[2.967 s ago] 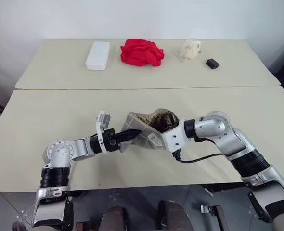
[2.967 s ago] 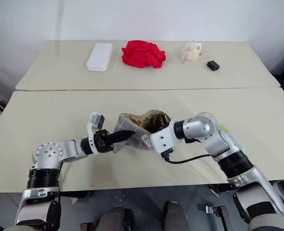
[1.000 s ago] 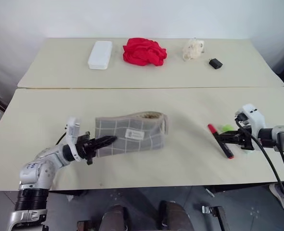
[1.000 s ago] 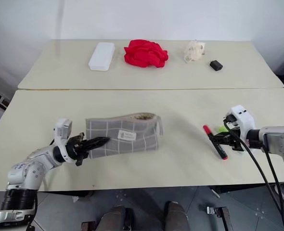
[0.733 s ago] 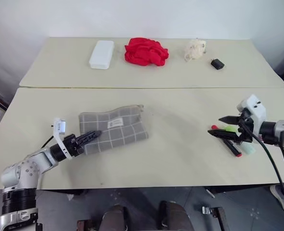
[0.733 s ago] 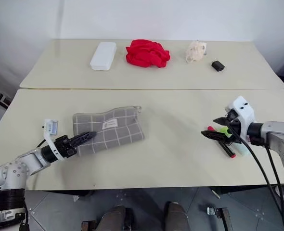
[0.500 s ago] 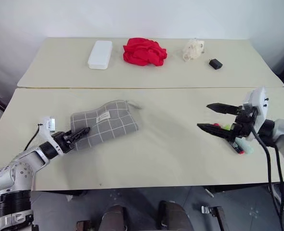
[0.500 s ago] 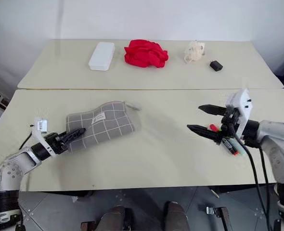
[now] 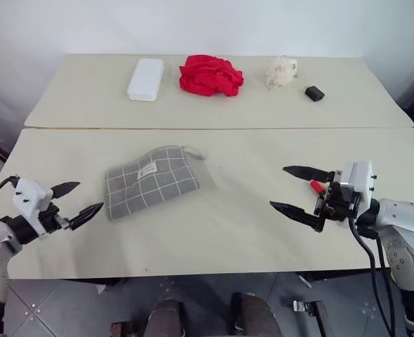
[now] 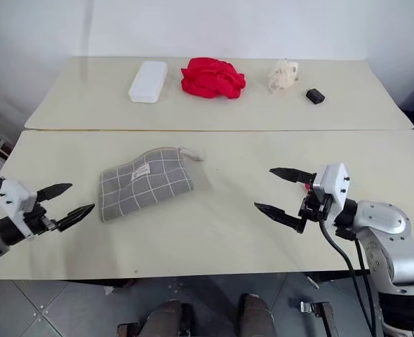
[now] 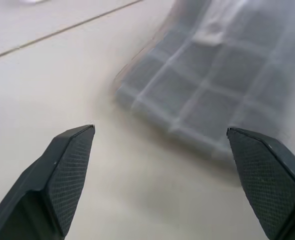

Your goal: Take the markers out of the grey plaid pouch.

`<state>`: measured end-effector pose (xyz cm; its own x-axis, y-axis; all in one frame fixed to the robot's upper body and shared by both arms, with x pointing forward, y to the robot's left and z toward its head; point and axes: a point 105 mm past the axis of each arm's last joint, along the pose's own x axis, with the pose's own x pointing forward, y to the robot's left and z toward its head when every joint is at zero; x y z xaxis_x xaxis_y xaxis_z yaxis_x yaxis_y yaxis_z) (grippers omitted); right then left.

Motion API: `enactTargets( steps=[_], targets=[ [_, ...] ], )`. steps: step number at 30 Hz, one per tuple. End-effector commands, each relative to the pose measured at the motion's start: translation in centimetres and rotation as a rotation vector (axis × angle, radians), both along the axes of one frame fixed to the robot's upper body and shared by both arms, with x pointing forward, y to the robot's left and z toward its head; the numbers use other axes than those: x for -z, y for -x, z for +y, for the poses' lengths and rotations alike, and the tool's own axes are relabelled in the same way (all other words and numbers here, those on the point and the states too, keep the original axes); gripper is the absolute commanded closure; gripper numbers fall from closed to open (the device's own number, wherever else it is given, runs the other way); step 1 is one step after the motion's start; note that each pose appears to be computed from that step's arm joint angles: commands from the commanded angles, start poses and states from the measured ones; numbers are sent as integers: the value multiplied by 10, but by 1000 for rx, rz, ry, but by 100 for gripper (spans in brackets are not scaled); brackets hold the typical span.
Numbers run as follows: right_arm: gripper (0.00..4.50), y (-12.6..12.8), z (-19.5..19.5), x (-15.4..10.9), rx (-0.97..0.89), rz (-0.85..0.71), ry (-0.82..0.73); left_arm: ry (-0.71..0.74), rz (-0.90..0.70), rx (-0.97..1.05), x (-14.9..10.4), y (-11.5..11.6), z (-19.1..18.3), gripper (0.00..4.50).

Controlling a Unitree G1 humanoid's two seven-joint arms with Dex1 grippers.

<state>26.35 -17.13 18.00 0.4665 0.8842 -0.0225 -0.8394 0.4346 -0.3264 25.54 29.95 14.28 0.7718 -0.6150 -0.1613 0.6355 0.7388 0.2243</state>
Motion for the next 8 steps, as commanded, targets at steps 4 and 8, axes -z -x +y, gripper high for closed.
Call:
enactTargets(
  steps=[4,8],
  targets=[
    [0,10,1,16,-49,-69,65,30,-24,137,-7,19,-35,1],
    [0,5,1,19,-32,-99,65,-12,-32,149,3,20,-42,1]
  ],
)
